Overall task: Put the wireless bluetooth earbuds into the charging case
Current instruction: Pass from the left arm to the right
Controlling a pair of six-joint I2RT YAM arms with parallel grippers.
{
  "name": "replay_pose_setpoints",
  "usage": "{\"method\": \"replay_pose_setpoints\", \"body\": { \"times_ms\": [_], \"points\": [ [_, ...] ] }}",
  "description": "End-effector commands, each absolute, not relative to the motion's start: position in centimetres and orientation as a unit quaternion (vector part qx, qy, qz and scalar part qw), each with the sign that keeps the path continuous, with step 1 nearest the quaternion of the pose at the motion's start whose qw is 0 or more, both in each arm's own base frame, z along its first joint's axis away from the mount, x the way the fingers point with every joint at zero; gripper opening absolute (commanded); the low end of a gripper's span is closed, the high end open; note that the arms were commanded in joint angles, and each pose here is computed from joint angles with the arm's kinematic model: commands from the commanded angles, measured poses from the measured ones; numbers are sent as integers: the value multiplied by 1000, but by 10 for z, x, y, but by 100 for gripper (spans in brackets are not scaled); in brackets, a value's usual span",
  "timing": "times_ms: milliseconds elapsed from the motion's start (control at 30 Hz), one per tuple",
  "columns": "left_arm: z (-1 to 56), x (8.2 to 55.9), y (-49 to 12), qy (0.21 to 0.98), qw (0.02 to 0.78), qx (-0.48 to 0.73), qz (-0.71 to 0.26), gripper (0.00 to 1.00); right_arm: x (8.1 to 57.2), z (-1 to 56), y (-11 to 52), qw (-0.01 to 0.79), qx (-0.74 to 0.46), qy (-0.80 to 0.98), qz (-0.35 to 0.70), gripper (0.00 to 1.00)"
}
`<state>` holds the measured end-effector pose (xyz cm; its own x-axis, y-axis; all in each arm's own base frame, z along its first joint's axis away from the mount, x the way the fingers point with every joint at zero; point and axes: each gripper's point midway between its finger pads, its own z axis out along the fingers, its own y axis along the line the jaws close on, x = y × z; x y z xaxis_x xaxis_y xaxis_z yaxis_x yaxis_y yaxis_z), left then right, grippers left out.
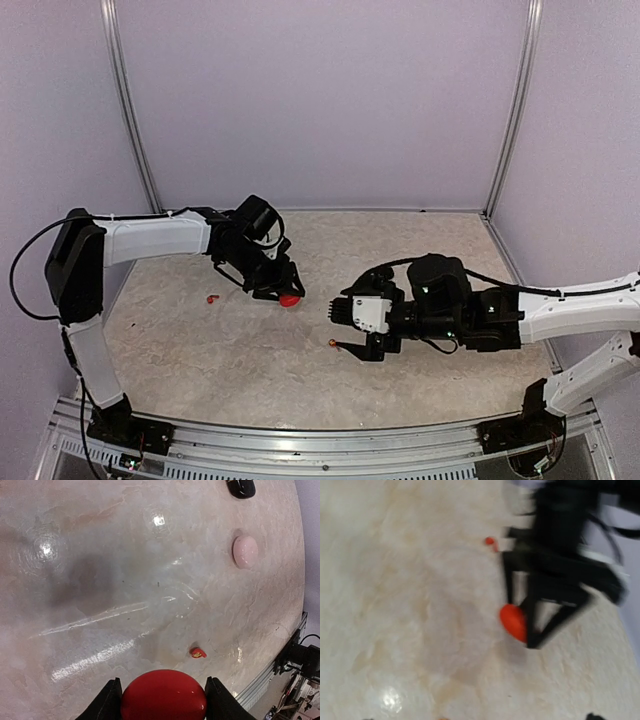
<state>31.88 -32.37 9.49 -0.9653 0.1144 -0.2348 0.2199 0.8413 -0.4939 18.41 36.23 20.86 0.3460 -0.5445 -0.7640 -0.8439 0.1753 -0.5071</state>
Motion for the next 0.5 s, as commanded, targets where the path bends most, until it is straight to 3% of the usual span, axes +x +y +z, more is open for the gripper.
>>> {"method": "replay_pose_setpoints", "body": {
  "times_ms": [0,133,467],
  "points": [
    [131,306,-339,947,76,60,-307,23,194,198,379,534,-669,517,11,83],
    [138,298,-350,946,61,63,-311,24,193,179,403,512,-703,492,-46,67],
    [138,285,-368,945,39,59,-320,26,221,137,431,481,-712,477,-183,52]
  ]
}}
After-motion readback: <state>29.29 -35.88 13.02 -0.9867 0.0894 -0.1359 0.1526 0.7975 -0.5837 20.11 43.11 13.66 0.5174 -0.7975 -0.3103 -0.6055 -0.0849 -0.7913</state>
